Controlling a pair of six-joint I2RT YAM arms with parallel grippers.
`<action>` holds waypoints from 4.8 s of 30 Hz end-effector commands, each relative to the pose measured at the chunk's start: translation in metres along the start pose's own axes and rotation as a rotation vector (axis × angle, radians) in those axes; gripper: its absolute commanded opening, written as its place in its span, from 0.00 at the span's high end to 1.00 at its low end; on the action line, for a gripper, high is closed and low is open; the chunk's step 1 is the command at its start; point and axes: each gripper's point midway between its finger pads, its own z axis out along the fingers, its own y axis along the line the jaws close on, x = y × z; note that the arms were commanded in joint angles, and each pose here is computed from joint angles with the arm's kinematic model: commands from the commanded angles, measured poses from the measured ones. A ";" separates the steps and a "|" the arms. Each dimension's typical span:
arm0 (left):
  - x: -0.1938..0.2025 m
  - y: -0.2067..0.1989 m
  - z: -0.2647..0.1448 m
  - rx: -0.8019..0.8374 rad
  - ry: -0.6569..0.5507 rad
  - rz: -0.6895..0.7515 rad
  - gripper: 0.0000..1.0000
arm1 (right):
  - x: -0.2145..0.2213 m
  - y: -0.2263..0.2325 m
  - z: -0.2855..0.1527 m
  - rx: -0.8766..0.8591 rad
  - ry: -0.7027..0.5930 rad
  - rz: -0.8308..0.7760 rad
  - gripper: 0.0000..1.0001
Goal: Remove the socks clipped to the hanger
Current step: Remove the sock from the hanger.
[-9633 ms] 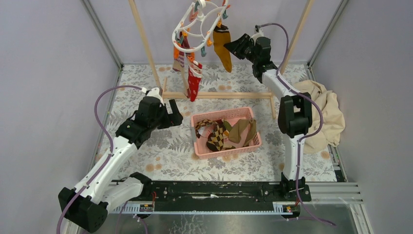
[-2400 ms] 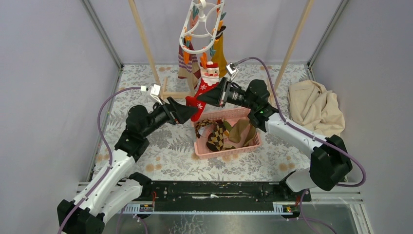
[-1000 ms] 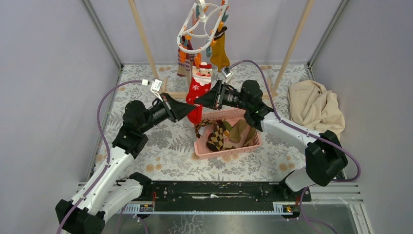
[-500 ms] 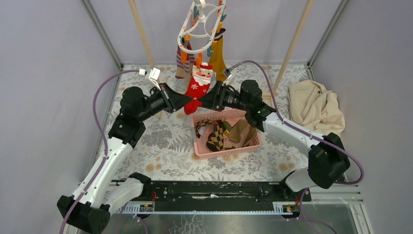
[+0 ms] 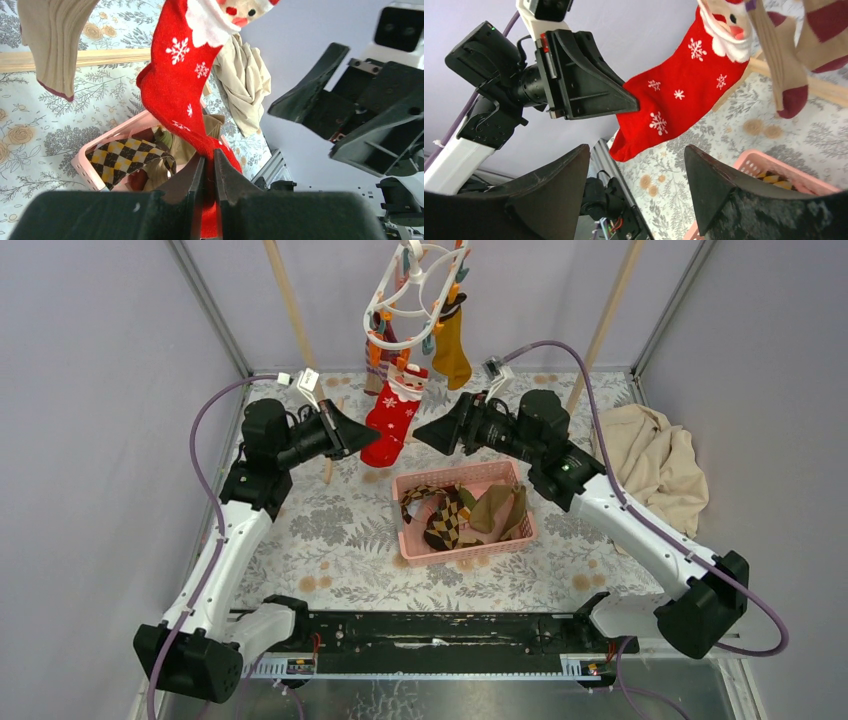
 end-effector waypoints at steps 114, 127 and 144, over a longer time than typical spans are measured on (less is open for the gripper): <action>-0.019 -0.061 -0.035 0.247 0.108 -0.067 0.83 | -0.140 0.020 0.072 0.120 -0.347 -0.557 0.89; -0.014 -0.057 -0.035 0.240 0.109 -0.079 0.83 | -0.135 0.016 0.071 0.120 -0.344 -0.542 0.50; -0.016 -0.058 -0.036 0.242 0.109 -0.077 0.83 | -0.135 0.018 0.057 0.116 -0.385 -0.557 0.47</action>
